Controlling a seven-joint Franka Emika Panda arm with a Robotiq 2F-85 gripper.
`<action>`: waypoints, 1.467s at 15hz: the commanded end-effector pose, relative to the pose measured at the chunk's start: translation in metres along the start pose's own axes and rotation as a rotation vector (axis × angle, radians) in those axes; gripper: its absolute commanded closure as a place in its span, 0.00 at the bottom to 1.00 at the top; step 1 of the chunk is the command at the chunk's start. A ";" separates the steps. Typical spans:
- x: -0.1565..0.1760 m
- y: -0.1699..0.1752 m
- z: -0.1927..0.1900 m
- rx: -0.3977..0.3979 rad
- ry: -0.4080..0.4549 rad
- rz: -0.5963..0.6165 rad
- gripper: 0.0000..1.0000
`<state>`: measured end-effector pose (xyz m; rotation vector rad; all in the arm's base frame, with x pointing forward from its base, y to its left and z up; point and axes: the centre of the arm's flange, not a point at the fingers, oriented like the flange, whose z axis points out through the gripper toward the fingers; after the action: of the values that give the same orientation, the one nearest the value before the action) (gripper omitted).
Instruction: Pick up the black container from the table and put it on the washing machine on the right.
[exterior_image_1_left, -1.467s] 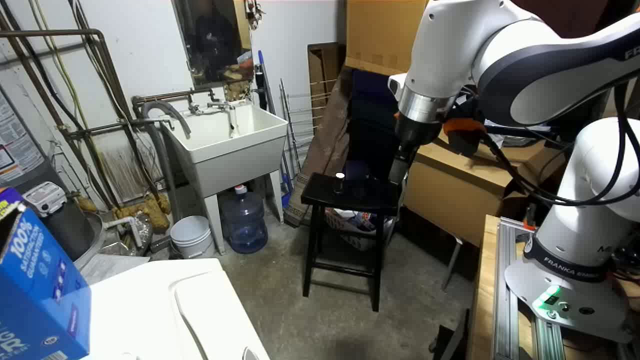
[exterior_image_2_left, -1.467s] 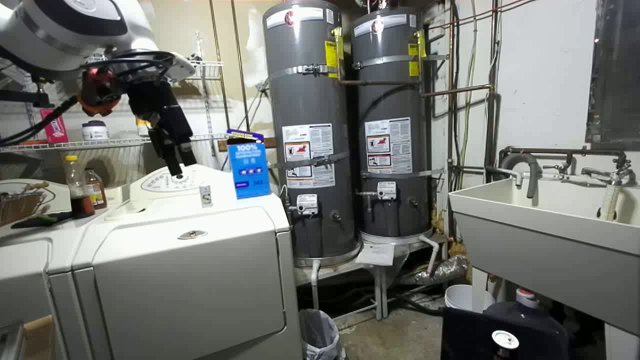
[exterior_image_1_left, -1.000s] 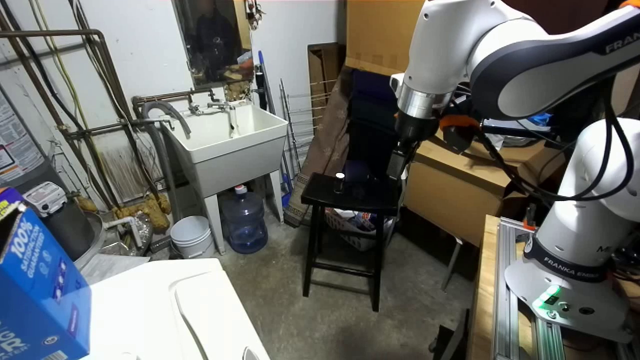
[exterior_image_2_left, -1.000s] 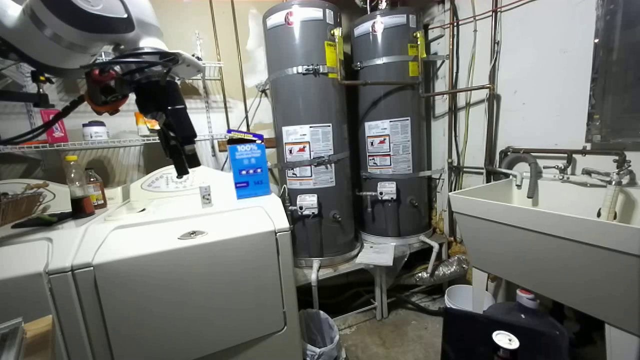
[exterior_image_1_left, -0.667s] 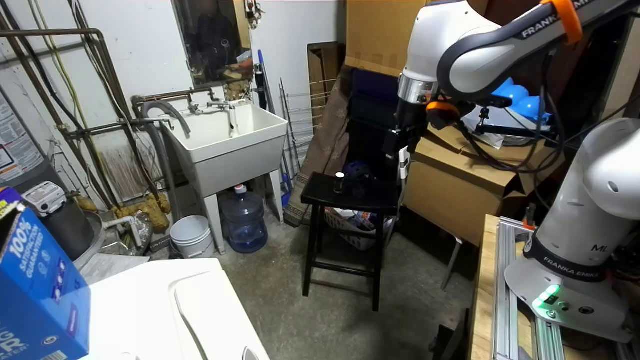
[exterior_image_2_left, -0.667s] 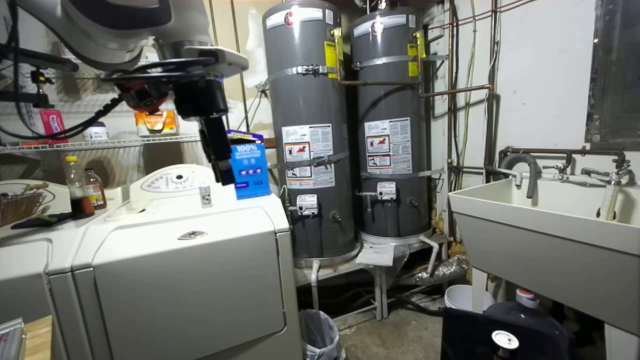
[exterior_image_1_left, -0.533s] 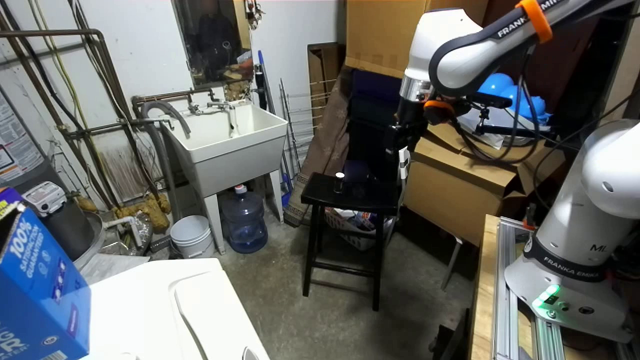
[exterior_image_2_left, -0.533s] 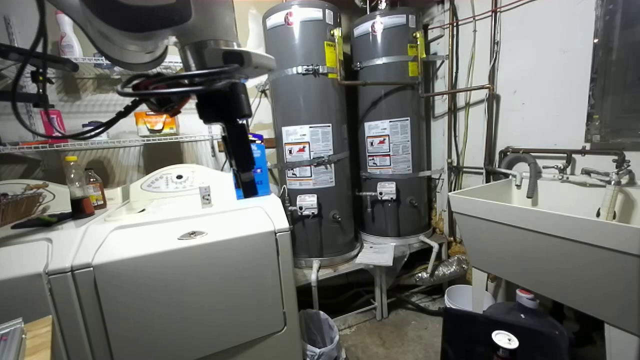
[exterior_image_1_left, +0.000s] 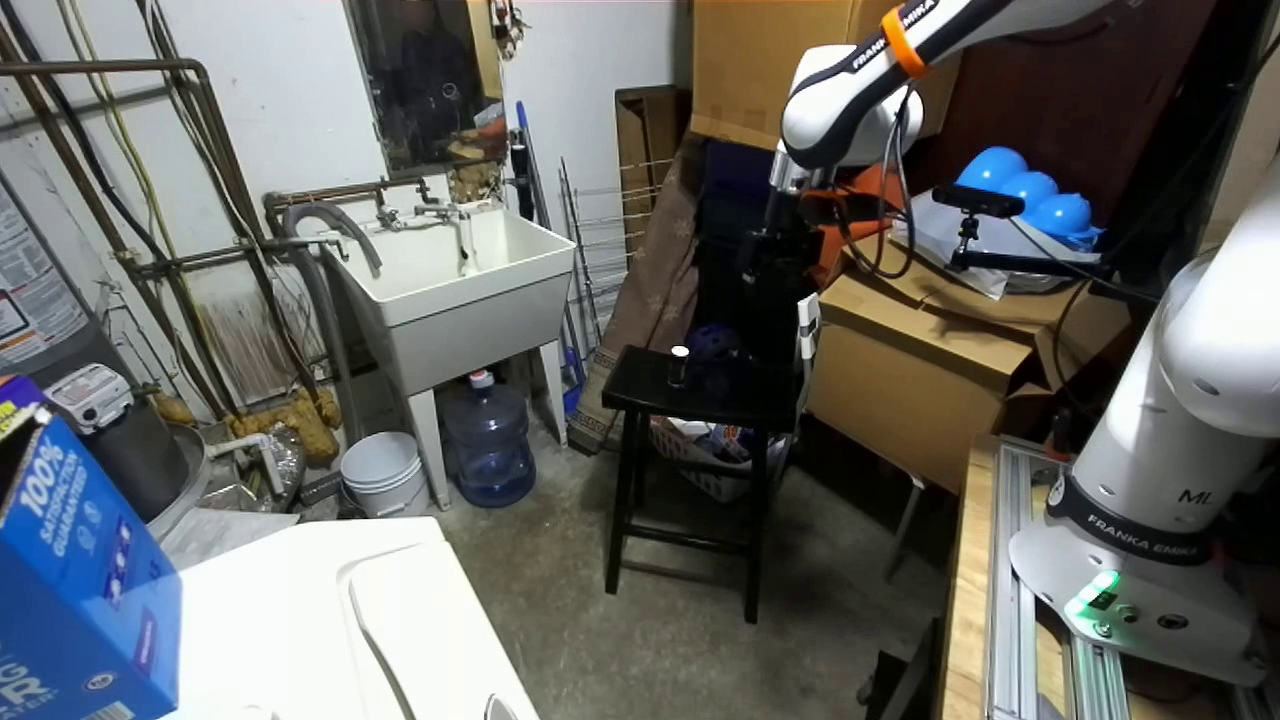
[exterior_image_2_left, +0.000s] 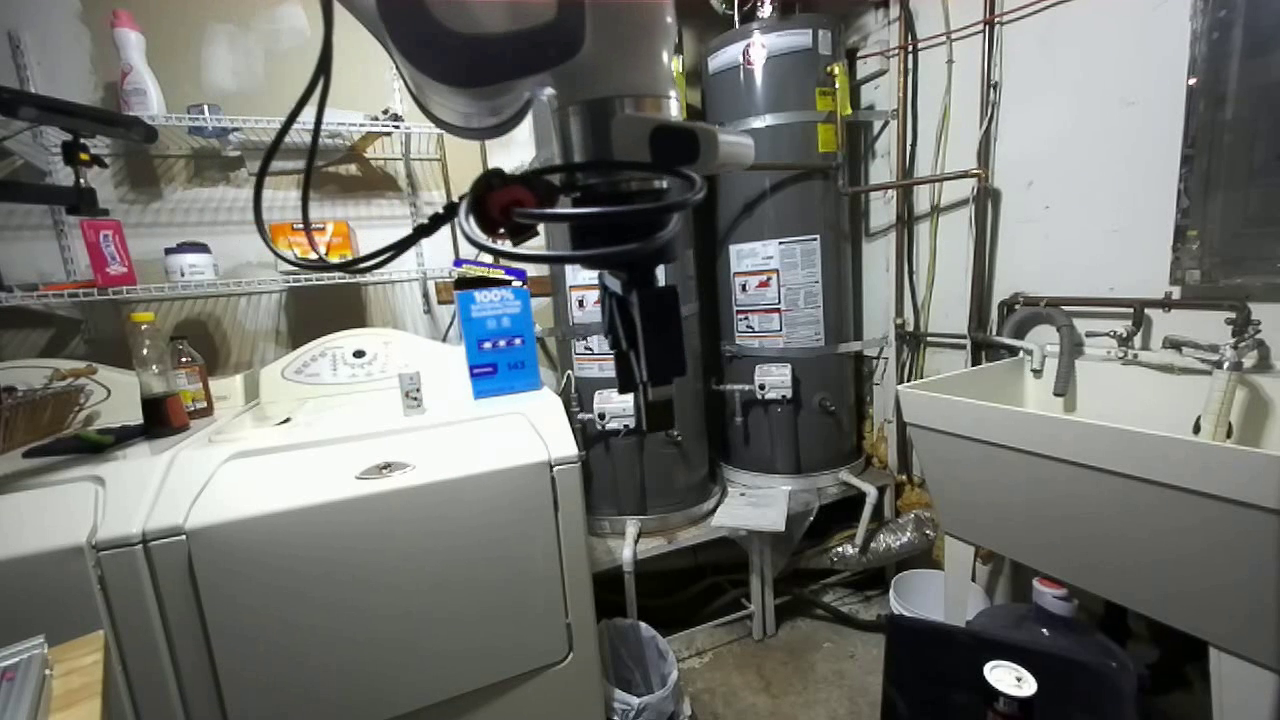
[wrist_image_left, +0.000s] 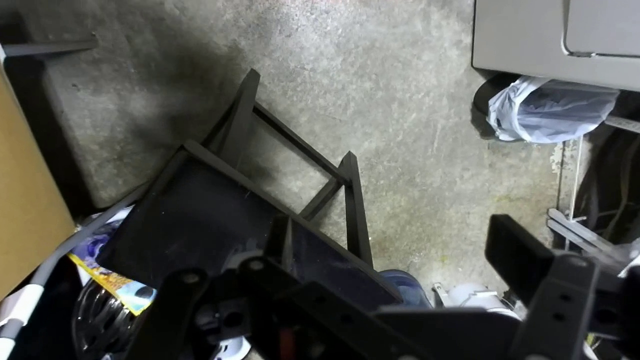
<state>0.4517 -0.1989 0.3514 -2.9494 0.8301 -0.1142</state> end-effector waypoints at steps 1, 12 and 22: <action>0.010 -0.002 0.001 -0.002 -0.009 0.004 0.00; 0.110 0.020 0.021 0.041 0.009 0.285 0.00; 0.242 0.064 0.133 -0.018 -0.005 0.465 0.00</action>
<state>0.5883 -0.3262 0.2566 -2.6807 1.4141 -0.1084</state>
